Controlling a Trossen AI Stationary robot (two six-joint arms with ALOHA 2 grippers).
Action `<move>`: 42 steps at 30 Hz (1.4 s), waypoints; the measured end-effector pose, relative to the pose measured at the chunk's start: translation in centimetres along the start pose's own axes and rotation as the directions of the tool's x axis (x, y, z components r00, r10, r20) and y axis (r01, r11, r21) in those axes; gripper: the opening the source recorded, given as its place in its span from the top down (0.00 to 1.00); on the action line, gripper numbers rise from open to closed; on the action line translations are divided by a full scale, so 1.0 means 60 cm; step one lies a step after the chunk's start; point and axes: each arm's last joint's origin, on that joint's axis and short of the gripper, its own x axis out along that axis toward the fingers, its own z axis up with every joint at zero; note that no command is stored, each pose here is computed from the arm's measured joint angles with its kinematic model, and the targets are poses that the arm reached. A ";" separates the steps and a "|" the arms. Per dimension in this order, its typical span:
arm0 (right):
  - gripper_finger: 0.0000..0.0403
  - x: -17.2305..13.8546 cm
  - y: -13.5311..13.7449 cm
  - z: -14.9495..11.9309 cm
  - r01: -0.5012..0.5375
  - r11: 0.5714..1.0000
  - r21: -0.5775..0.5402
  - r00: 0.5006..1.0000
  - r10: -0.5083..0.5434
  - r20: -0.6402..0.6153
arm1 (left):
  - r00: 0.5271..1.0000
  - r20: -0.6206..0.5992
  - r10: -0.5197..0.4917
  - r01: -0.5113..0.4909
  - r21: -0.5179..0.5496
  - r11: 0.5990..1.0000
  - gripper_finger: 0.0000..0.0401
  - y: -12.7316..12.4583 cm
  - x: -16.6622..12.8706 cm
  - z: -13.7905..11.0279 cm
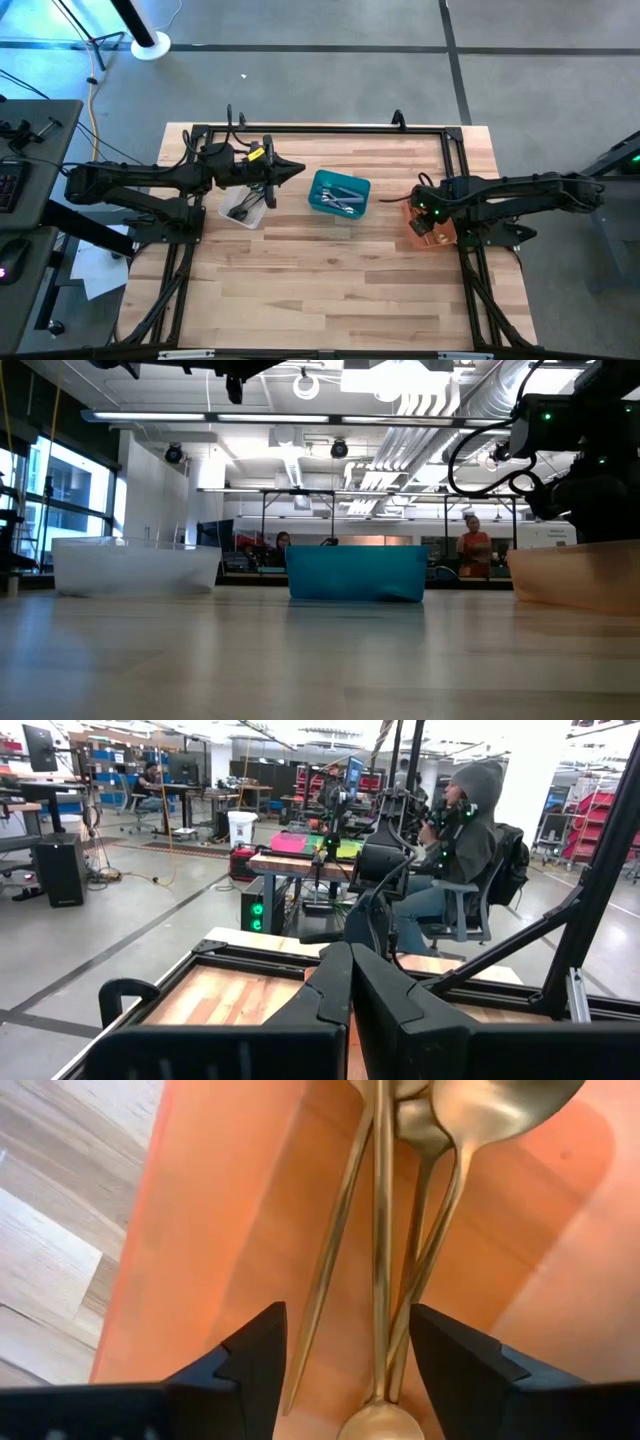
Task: Sort silverware by color (type)
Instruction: Return to Home Position
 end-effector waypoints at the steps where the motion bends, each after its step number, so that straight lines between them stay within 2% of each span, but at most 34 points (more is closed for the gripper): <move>1: 0.51 0.000 0.000 0.000 -0.001 1.000 0.000 1.000 0.001 0.000 | 1.000 0.000 0.000 0.000 0.000 1.000 1.00 0.000 0.000 0.000; 9: 0.51 -0.008 -0.001 -0.002 -0.033 0.998 0.056 0.999 0.031 0.029 | 1.000 0.008 -0.001 0.001 0.001 1.000 1.00 0.000 -0.002 0.003; 17: 0.51 -0.032 -0.009 -0.009 -0.123 0.984 0.130 0.984 0.104 0.143 | 1.000 0.025 -0.001 0.001 0.018 1.000 1.00 0.000 -0.006 0.009; 21: 0.51 -0.064 -0.004 -0.003 -0.166 0.978 0.130 0.958 0.128 0.258 | 1.000 0.025 -0.002 0.001 0.018 1.000 1.00 -0.001 -0.006 0.009; 25: 0.51 -0.111 0.010 0.012 -0.204 0.975 0.088 0.898 0.150 0.414 | 1.000 0.027 -0.002 0.001 0.018 1.000 1.00 -0.001 -0.006 0.009; 27: 0.51 -0.137 0.022 0.023 -0.237 0.971 0.015 0.845 0.198 0.496 | 1.000 0.029 -0.001 0.001 0.018 1.000 1.00 -0.001 -0.006 0.009; 30: 0.51 -0.179 0.043 0.040 -0.304 0.944 -0.132 0.718 0.318 0.619 | 0.999 0.034 -0.002 0.001 0.018 1.000 1.00 -0.001 -0.007 0.010; 32: 0.51 -0.209 0.057 0.049 -0.327 0.913 -0.244 0.606 0.401 0.687 | 0.999 0.033 -0.002 0.002 0.006 1.000 1.00 -0.001 -0.007 0.010; 35: 0.51 -0.254 0.073 0.060 -0.330 0.860 -0.389 0.411 0.502 0.761 | 0.999 0.034 -0.002 0.004 -0.040 0.999 1.00 -0.001 -0.007 0.010; 39: 0.51 -0.303 0.093 0.070 -0.259 0.791 -0.554 0.201 0.605 0.770 | 0.999 0.033 -0.008 0.011 -0.091 0.996 1.00 -0.001 -0.007 0.010; 41: 0.51 -0.320 0.104 0.075 -0.219 0.748 -0.626 0.138 0.659 0.740 | 0.999 0.035 -0.008 0.012 -0.096 0.995 1.00 -0.001 -0.008 0.011; 42: 0.51 -0.325 0.109 0.077 -0.202 0.728 -0.655 0.126 0.682 0.720 | 0.999 0.039 -0.008 0.012 -0.096 0.995 1.00 -0.001 -0.009 0.013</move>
